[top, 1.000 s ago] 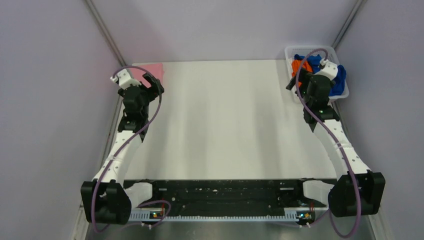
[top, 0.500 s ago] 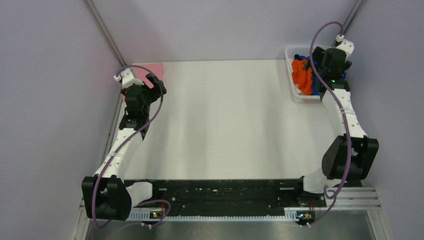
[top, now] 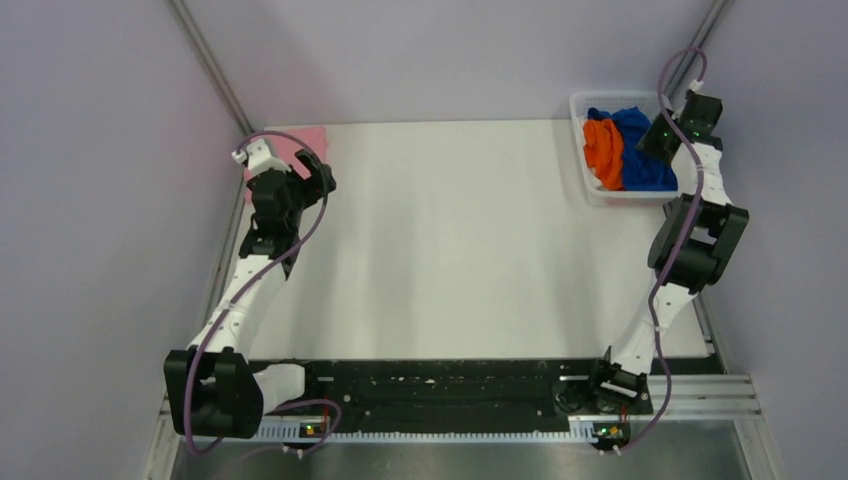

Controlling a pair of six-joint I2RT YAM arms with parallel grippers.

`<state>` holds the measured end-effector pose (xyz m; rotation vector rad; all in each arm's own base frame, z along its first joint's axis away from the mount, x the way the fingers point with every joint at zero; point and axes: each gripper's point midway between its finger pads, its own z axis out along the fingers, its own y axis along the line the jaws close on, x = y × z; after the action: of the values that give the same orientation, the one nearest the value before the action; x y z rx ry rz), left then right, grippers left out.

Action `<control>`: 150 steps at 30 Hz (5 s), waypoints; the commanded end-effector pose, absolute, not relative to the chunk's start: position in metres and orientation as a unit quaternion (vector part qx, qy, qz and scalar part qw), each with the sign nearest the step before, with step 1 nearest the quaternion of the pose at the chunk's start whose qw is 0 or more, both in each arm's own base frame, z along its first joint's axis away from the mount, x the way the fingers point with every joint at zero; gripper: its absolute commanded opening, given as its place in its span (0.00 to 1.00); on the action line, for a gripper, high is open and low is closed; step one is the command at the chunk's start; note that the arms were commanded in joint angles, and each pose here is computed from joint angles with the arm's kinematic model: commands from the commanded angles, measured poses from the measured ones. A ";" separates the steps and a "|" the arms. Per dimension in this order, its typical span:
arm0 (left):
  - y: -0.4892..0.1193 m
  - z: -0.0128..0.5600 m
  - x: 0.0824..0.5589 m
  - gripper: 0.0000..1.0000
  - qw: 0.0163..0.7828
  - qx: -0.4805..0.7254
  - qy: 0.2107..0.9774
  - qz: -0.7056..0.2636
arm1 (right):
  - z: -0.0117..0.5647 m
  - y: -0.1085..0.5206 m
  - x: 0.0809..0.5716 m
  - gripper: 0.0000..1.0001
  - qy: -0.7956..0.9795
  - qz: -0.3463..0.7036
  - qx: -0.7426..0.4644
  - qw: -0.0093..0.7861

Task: Fold and stack the t-shirts
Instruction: Grab crumpled tshirt from bin with the right arm, then move the tshirt to the center of the board, then flatten out the tshirt

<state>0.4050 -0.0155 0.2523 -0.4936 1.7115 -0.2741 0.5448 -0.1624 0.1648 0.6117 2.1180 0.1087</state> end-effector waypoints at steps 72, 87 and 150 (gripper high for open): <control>-0.135 0.074 0.311 0.96 0.228 -0.118 0.953 -0.163 | 0.201 0.097 0.478 0.99 0.859 0.143 -0.041 0.490; -0.128 0.043 0.275 0.86 0.230 -0.044 0.970 -0.070 | 0.167 0.099 0.430 0.99 0.870 0.175 0.044 0.458; -0.042 0.528 0.380 0.00 0.736 -0.179 0.591 -0.275 | 0.532 0.036 0.365 0.00 0.628 -0.055 0.040 0.776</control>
<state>0.3680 -0.0616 0.5101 -0.3371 1.3530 -0.6697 0.3612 0.0435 0.4936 0.1313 1.4422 -0.0504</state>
